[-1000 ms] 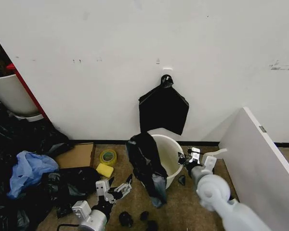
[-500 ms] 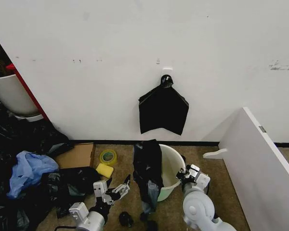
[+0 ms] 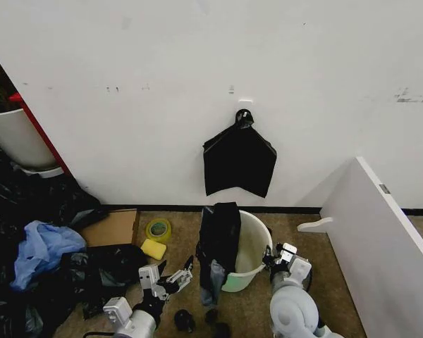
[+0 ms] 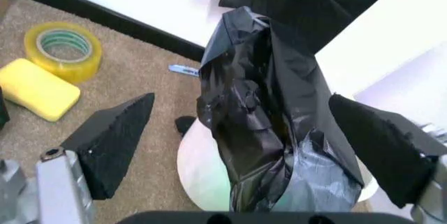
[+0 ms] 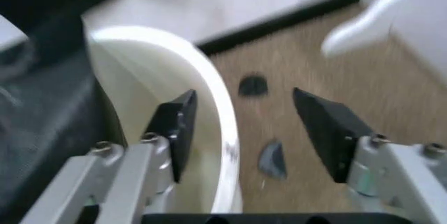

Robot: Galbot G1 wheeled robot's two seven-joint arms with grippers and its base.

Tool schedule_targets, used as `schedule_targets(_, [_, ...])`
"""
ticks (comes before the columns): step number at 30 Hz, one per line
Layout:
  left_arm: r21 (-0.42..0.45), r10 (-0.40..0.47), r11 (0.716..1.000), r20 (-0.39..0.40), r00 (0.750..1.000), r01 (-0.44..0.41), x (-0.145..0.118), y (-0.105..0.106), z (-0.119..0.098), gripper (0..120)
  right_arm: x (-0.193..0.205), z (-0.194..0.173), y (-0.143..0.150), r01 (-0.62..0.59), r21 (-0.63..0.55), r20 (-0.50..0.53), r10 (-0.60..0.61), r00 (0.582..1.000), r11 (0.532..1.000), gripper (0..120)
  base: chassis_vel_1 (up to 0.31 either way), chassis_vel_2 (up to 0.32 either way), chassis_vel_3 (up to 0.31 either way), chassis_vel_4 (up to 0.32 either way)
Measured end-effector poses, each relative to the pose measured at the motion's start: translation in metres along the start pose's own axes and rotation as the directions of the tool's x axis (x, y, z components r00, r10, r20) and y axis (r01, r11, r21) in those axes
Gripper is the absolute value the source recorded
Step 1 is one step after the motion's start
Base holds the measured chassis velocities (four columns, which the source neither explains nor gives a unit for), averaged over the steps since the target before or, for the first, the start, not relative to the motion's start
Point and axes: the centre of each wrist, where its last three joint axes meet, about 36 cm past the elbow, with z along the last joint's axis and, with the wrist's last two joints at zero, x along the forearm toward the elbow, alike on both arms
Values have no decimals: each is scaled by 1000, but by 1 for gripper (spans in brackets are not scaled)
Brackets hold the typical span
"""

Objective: Place the garbage bag over the trash bin.

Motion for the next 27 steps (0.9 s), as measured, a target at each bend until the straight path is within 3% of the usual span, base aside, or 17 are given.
schedule_targets(4, [0, -2, 1000, 1, 1000, 2, 0, 1, 0, 99, 14, -13, -6, 33, 89, 112, -43, 993, 995, 68, 0, 0, 0, 0])
schedule_targets(7, [-25, -14, 1000, 5, 1000, 14, 0, 5, 3, 99, 28, -24, -9, 164, 199, 174, -200, 964, 966, 81, 0, 0, 0, 0])
schedule_targets(9, [-56, -19, 998, 14, 1000, 20, -1, 8, 4, 99, 35, -30, -6, 283, 259, 146, -327, 934, 924, 90, 0, 0, 0, 0])
schedule_targets(11, [-67, -20, 997, 17, 1000, 21, -1, 9, 5, 99, 35, -33, -3, 324, 277, 127, -368, 921, 905, 93, 0, 0, 0, 0])
schedule_targets(13, [-87, -22, 996, 25, 999, 24, -1, 11, 5, 99, 31, -36, 9, 411, 325, 100, -463, 881, 852, 99, 0, 0, 0, 0])
schedule_targets(15, [-90, -25, 996, 25, 999, 27, 0, 12, 4, 99, 24, -34, 25, 465, 376, 73, -525, 848, 802, 100, 0, 0, 0, 0])
schedule_targets(18, [-89, -29, 996, 24, 999, 31, 1, 13, 5, 99, 18, -24, 48, 500, 450, -16, -553, 833, 740, 100, 0, 0, 0, 0])
schedule_targets(25, [-79, -36, 996, 19, 999, 38, -1, 14, 8, 99, 10, 7, 77, 456, 557, -77, -504, 860, 694, 99, 0, 0, 0, 0])
schedule_targets(27, [-73, -37, 997, 16, 999, 38, -3, 15, 9, 99, 6, 17, 81, 429, 596, -74, -485, 871, 679, 93, 0, 0, 0, 0])
